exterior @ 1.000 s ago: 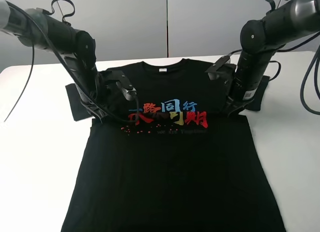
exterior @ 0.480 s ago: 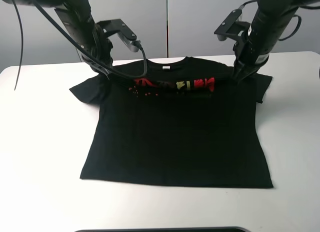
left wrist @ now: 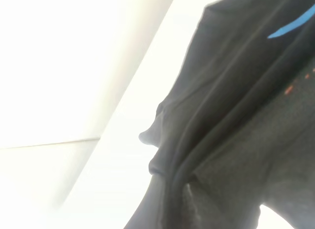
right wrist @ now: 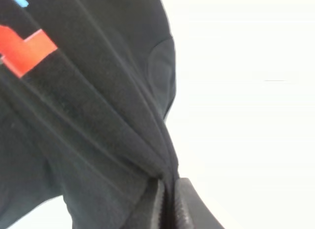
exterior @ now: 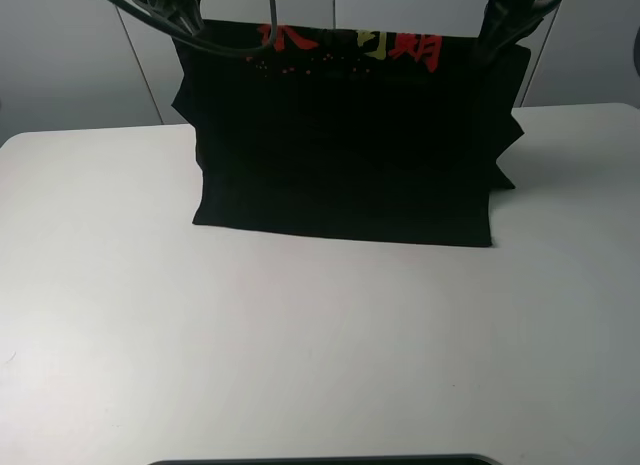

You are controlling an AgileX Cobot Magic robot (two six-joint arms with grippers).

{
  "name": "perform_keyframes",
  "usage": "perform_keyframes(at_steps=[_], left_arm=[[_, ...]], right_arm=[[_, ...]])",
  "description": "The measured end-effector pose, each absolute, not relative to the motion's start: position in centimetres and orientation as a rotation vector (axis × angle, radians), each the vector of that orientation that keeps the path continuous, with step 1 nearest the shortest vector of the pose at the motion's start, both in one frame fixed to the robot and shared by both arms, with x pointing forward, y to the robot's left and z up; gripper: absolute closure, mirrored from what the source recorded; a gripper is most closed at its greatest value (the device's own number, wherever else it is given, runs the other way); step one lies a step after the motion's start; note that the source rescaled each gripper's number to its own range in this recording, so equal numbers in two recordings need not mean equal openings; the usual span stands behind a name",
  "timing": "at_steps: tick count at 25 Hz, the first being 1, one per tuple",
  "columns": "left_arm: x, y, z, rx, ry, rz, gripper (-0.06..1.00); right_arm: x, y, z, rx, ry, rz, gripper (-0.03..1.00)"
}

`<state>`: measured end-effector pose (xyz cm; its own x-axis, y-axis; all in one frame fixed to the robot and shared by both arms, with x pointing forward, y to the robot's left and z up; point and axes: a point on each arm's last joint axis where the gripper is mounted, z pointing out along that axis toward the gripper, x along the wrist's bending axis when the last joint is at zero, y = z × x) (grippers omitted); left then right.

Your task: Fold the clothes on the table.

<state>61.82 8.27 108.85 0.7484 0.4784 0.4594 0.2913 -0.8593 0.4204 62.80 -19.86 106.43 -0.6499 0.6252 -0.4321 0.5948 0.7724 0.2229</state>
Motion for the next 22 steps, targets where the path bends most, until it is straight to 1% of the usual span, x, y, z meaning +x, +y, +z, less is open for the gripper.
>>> perform_keyframes(at_steps=[4,7,9,11,14,19,22], left_arm=[[61.1,8.6,110.6,2.589,0.61,0.827,0.94],[60.4,8.7,110.4,2.619,0.651,0.719,0.94],[59.8,8.7,110.1,2.661,0.666,0.63,0.94],[59.3,8.6,109.9,2.68,0.668,0.535,0.94],[58.1,8.9,110.3,2.729,0.657,0.426,0.94],[56.7,9.3,111.5,2.734,0.618,0.377,0.94],[55.7,9.7,111.2,2.741,0.616,0.336,0.94]], right_arm=[[61.4,-20.3,109.3,0.879,2.446,0.105,0.97],[60.0,-20.6,110.4,0.86,2.475,0.105,0.97],[58.8,-20.8,110.2,0.849,2.522,0.091,0.97],[57.5,-21.0,109.1,0.835,2.582,0.048,0.97],[55.1,-20.5,108.1,0.772,2.652,0.017,0.97],[51.1,-19.4,108.4,0.726,2.754,0.075,0.97],[49.7,-19.0,108.5,0.71,2.804,0.097,0.97]])
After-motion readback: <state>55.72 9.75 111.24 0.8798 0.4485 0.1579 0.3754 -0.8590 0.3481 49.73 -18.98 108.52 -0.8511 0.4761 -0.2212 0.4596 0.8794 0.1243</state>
